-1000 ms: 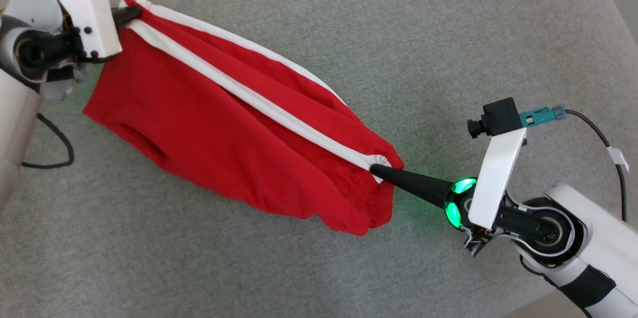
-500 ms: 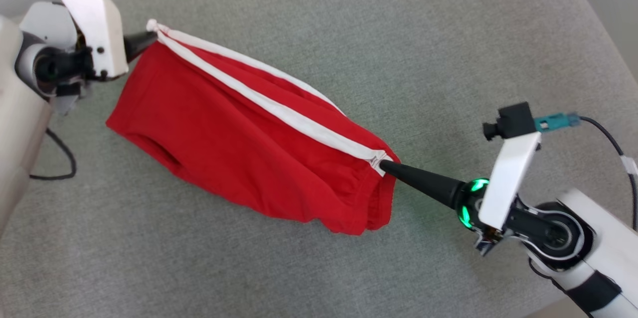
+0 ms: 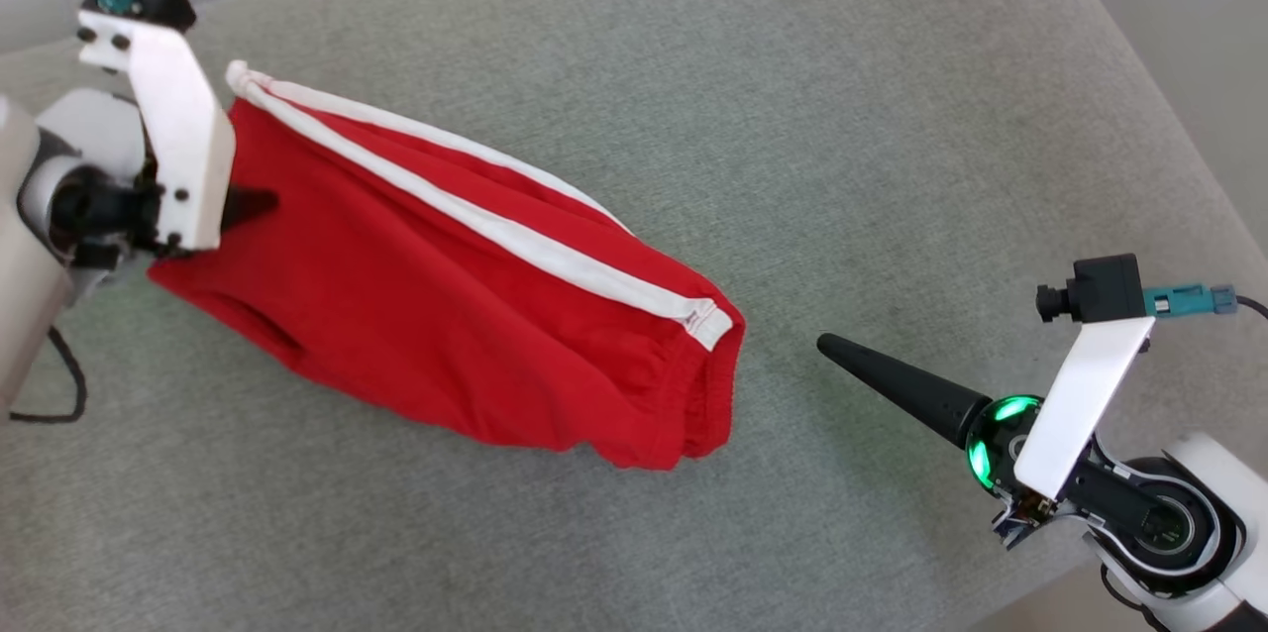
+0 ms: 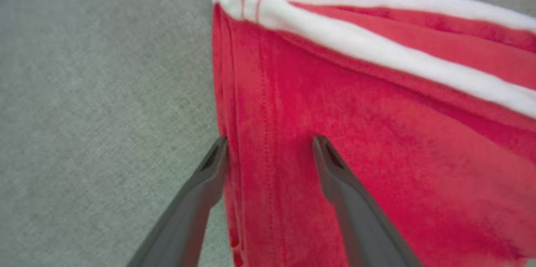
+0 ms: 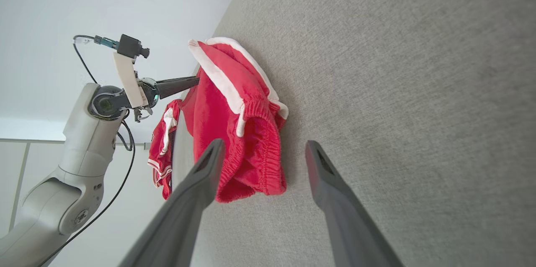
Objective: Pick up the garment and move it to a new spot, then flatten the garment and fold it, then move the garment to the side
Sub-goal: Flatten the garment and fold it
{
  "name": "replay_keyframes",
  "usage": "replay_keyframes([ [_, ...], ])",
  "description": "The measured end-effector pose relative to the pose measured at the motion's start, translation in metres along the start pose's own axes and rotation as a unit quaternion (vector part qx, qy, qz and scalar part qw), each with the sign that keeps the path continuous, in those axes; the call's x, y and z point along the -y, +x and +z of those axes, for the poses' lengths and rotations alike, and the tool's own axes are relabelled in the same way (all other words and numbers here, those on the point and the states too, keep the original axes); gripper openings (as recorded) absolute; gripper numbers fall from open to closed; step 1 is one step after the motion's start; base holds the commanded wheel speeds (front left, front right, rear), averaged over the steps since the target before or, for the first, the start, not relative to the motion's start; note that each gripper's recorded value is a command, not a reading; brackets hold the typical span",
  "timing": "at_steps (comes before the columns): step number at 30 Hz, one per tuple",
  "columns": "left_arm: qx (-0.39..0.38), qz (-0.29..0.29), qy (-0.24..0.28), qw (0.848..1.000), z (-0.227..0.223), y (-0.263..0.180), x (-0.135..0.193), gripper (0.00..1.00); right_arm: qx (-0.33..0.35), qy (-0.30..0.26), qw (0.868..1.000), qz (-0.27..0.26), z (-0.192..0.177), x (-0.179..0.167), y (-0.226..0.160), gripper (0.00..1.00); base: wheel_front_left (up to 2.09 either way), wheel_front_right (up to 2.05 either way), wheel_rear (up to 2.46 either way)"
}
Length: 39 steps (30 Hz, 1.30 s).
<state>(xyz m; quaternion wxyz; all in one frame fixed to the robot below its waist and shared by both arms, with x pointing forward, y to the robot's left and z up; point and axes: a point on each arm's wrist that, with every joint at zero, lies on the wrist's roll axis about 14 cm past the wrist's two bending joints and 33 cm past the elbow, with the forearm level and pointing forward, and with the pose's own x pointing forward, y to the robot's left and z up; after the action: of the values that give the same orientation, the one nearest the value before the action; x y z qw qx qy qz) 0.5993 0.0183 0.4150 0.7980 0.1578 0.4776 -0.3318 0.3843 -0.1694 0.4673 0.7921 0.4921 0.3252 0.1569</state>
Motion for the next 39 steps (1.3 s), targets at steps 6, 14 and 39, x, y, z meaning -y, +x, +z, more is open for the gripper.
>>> replay_keyframes([
  [6, -0.054, 0.003, 0.012, 0.998, -0.017, 0.011, -0.003, 1.00, 0.019, 0.014, 1.000, -0.013, -0.001, 0.010, -0.011, 1.00, 0.00, 0.00, 0.00],
  [14, -0.064, -0.012, -0.008, 0.998, -0.022, 0.010, -0.002, 0.00, 0.025, 0.024, 0.999, -0.019, -0.004, 0.017, -0.012, 1.00, 0.00, 0.00, 0.00],
  [39, -0.025, 0.012, -0.037, 0.999, -0.100, -0.143, 0.022, 0.00, -0.038, -0.005, 0.998, 0.054, -0.054, -0.024, -0.015, 1.00, 0.00, 0.00, 0.00],
])
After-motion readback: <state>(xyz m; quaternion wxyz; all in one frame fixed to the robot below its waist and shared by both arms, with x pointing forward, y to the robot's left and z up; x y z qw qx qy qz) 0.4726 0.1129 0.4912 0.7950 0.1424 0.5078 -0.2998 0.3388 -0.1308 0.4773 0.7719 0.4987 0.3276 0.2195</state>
